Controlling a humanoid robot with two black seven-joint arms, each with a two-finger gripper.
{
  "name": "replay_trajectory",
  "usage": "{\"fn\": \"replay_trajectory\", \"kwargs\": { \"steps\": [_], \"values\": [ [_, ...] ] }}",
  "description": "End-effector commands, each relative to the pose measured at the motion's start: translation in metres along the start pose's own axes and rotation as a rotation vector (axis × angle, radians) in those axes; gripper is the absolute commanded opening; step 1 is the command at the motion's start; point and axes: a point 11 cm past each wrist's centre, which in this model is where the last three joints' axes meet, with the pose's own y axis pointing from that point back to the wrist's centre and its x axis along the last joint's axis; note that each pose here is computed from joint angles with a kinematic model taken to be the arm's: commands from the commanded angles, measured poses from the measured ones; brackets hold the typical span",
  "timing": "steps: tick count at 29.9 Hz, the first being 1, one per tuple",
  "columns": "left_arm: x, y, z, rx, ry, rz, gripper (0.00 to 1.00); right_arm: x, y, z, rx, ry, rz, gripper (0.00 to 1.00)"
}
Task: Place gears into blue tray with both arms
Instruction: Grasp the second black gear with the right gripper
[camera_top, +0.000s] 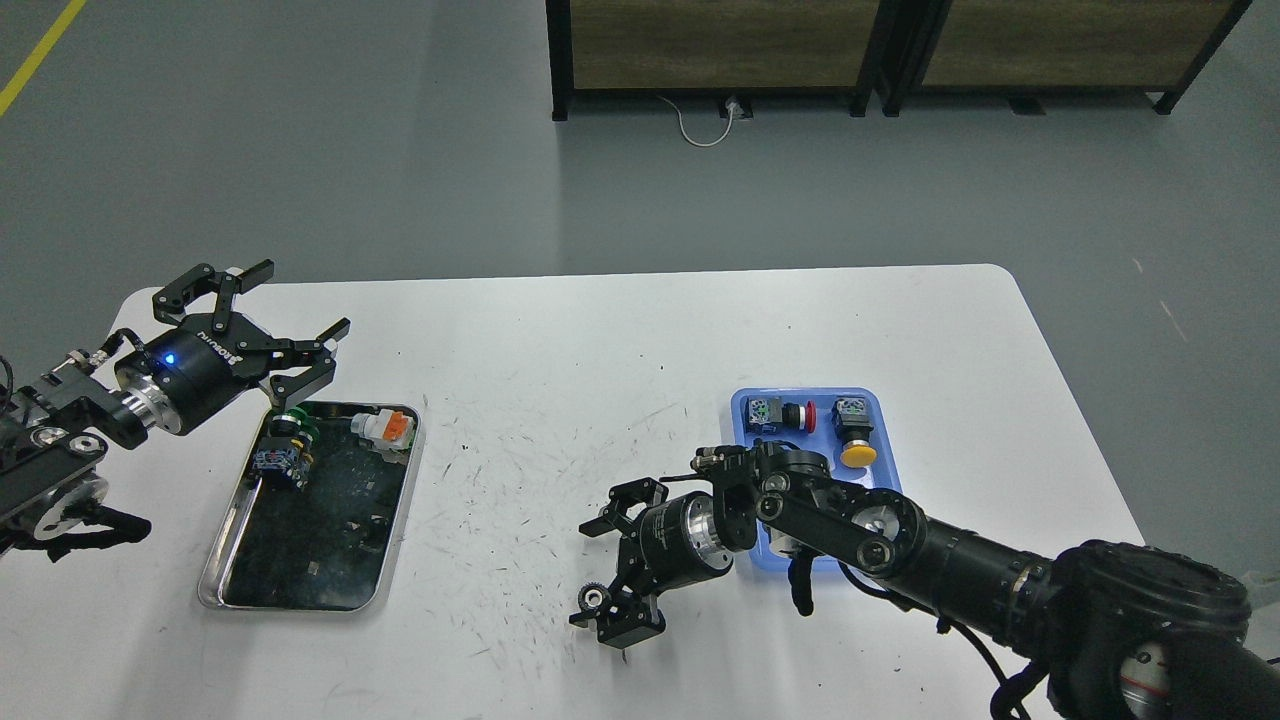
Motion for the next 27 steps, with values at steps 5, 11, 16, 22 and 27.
{"fn": "replay_trajectory", "kwargs": {
  "steps": [5, 11, 16, 22, 27],
  "values": [
    [0.004, -0.001, 0.000, 0.002, -0.005, 0.008, 0.97, -0.001, -0.001, 0.002, -0.016, 0.008, -0.006, 0.94],
    [0.005, -0.001, 0.001, 0.000, -0.007, 0.010, 0.97, -0.005, -0.003, 0.006, -0.041, 0.018, -0.017, 0.82],
    [0.005, -0.001, 0.001, 0.001, -0.008, 0.010, 0.97, -0.010, -0.007, 0.006, -0.058, 0.040, -0.029, 0.68],
    [0.006, -0.002, 0.003, -0.002, -0.010, 0.011, 0.97, -0.010, -0.008, 0.003, -0.064, 0.047, -0.030, 0.49],
    [0.006, -0.001, 0.002, 0.000, -0.011, 0.011, 0.97, -0.009, -0.008, 0.003, -0.071, 0.047, -0.027, 0.40]
  ]
}}
